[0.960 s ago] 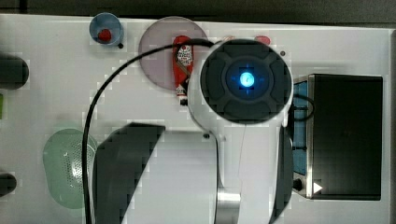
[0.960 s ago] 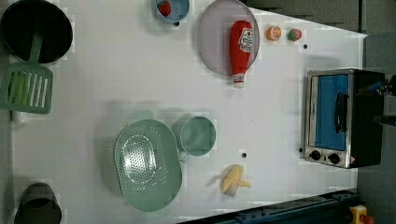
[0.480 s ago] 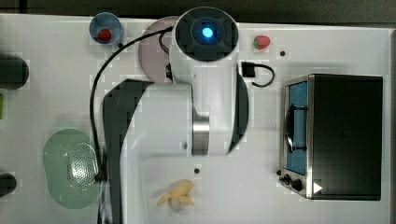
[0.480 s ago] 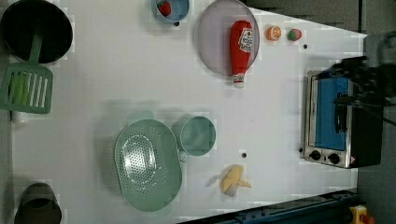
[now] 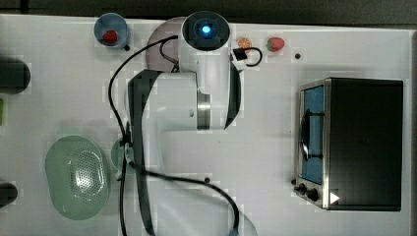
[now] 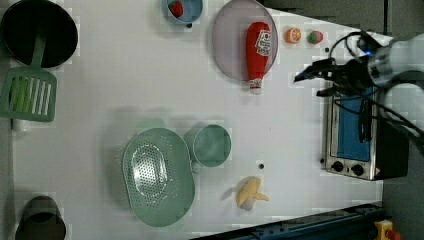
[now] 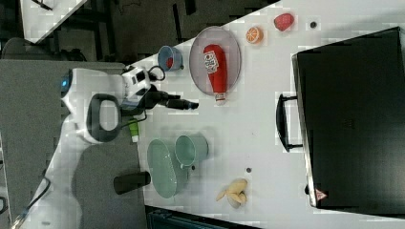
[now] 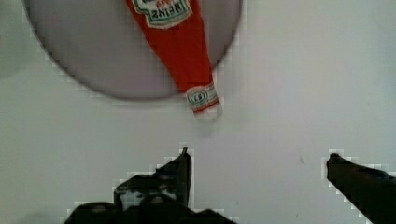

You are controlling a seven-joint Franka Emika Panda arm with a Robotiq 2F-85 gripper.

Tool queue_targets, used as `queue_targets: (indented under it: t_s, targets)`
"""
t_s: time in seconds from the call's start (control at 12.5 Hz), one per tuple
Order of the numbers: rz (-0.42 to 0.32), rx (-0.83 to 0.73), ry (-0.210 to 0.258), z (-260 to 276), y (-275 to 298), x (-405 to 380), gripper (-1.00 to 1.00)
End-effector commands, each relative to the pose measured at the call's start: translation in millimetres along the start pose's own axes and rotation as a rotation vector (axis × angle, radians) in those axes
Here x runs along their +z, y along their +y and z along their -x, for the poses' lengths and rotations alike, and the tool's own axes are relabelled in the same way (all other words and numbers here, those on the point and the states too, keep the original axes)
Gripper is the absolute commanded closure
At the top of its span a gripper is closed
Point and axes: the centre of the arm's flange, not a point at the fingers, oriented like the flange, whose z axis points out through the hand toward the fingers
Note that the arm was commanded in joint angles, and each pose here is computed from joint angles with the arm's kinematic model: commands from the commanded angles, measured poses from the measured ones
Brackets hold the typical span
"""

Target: Pick ketchup from plate and place it on table.

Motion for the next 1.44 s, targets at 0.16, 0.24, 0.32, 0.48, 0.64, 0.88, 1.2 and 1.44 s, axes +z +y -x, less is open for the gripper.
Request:
queue_targets:
  t_s: [0.16,0.24,0.32,0.48,0.64,0.88,1.2,1.44]
  targets:
    - [-0.007,-0.23,0.063,-21.7,-7.1,22.8,-1.0]
    - [0.0,-0.243,0.066,-27.2,-11.9,37.8,-1.0]
    - [0.007,-0.259,0.068,-32.0,-17.5,52.9,-1.0]
    - [0.002,-0.279,0.095,-43.6,-29.4,77.5,-1.0]
    - [-0.004,-0.303,0.123,-54.0,-41.2,100.8,-1.0]
    - [-0.024,-0.311,0.157,-67.9,-53.3,128.2,-1.0]
    - [0.004,-0.338,0.181,-81.4,-52.6,158.1,-1.0]
    - [-0.014,-0.346,0.223,-84.8,-58.1,175.8,-0.92]
